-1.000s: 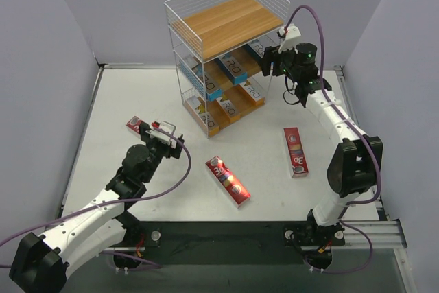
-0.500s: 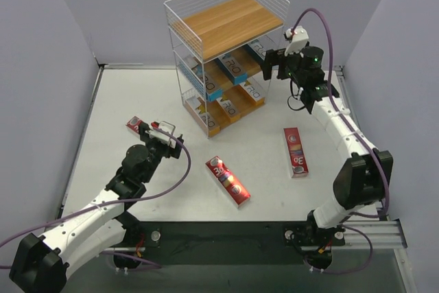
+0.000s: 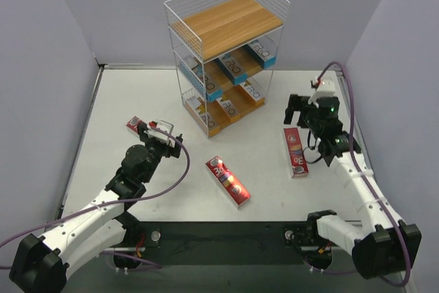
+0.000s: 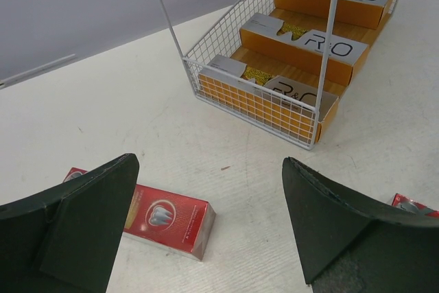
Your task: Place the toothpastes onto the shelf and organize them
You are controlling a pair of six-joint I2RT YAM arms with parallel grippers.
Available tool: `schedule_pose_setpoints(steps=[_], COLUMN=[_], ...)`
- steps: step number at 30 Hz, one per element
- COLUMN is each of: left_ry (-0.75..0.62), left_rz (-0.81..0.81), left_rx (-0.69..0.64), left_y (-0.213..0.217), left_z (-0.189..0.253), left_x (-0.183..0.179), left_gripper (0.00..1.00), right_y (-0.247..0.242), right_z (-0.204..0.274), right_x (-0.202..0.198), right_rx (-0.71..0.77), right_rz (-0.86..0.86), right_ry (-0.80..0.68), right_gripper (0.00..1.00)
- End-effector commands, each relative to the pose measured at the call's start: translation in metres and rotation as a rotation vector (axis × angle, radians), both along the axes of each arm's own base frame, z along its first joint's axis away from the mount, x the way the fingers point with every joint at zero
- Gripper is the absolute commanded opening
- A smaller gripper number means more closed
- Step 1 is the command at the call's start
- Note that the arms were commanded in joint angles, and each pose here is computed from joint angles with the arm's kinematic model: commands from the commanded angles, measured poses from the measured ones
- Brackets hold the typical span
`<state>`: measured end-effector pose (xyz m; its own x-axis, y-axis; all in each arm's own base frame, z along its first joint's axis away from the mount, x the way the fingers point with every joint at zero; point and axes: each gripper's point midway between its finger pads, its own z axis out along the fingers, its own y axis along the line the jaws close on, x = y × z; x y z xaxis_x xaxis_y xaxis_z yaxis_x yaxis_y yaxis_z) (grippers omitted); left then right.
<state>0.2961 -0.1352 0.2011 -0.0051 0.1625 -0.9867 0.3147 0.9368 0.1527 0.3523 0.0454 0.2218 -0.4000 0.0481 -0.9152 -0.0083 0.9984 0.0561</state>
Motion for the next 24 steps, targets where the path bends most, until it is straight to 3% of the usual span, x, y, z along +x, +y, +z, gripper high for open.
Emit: schedule_pose_setpoints(steps=[1, 11, 18, 24], left_ry=[-0.052, -0.026, -0.028, -0.032], left_rz=[0.016, -0.005, -0.012, -0.026], left_rx=[-0.064, -0.072, -0.078, -0.083], left_y=[0.000, -0.007, -0.009, -0.011], left_z=[0.019, 0.012, 0.014, 0.016], left_x=[0.004, 0.006, 0.005, 0.003], left_gripper=[0.97, 0.97, 0.97, 0.97], right_y=[-0.031, -0.044, -0.036, -0.020], right_z=[-0.037, -0.130, -0.171, -0.178], right_x=[-0.049, -0.128, -0.144, -0.134], right_rx=[0.050, 0.198, 0.258, 0.266], right_rz=[-0.185, -0.335, -0.367, -0.300], right_ry=[0.099, 0.378, 0.518, 0.568], right_gripper=[0.99, 1.00, 1.00, 1.00])
